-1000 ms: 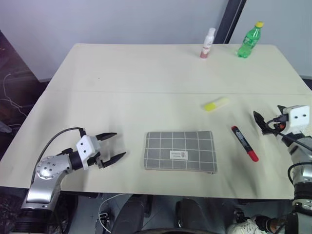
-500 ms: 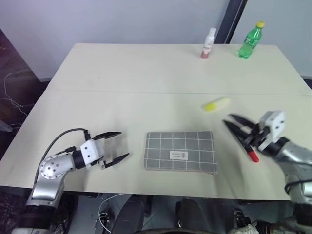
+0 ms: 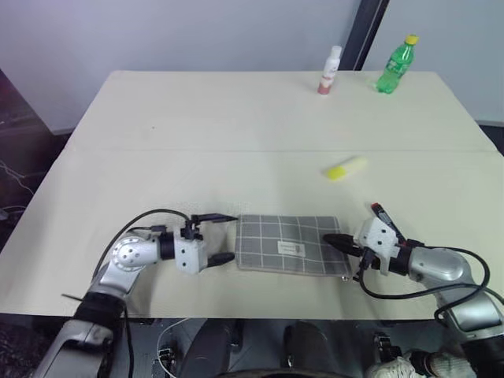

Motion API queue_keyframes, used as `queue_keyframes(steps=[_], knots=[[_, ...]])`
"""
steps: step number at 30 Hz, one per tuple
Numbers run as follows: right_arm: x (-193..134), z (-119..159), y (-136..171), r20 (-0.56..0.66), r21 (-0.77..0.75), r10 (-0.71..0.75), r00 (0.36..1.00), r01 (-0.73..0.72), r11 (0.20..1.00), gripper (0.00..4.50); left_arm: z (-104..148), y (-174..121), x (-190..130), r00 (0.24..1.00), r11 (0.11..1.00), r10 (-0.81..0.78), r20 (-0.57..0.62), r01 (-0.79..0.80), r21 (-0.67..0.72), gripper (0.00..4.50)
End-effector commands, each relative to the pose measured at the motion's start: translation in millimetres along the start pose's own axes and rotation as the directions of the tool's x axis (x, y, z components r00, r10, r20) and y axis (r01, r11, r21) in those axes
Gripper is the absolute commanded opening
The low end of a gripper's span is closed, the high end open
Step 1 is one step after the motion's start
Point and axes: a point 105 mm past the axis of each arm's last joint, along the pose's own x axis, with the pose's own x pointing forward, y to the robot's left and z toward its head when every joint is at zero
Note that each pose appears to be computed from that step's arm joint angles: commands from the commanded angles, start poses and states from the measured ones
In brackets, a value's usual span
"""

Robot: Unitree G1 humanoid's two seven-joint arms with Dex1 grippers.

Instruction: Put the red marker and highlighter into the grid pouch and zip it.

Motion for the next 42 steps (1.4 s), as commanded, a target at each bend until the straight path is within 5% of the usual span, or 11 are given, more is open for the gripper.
queue_keyframes(steps=[1,8,11,16,25,34,39,42], knots=[[-1,-3,-1,-0.011,-0.004,-0.002,1.000,0.002,1.000,0.03,4,0,14,0.999,1.000,0.002,0.054,-0.003,0.025,4.15],[0,-1,-4,-0.007,-0.010,-0.012,1.000,0.012,1.000,0.01,12,-12,38,0.986,0.996,-0.068,0.150,0.077,-0.051,3.89],[-1,-1,-2,-0.007,-0.007,-0.013,1.000,0.013,1.000,0.00,13,-9,39,0.986,0.995,-0.067,0.156,0.077,-0.059,2.73],[-3,-2,-1,-0.009,-0.002,-0.023,1.000,0.023,1.000,0.00,12,-9,30,0.987,0.989,-0.068,0.149,0.086,-0.119,0.16],[-20,34,-26,0.195,0.180,-0.144,0.970,0.109,0.978,0.00,15,21,15,0.982,0.927,0.142,0.125,-0.088,-0.364,0.06],[-57,57,-55,0.249,0.276,-0.240,0.938,0.169,0.946,4.44,6,42,-3,0.954,0.844,0.300,0.018,-0.257,-0.470,0.00],[-41,54,-25,0.249,0.345,-0.168,0.954,0.074,0.936,4.44,-1,45,6,0.933,0.834,0.357,-0.044,-0.339,-0.436,0.00],[-27,37,-21,0.192,0.422,-0.241,0.951,0.142,0.895,4.44,0,43,10,0.924,0.826,0.378,-0.053,-0.363,-0.432,0.00]])
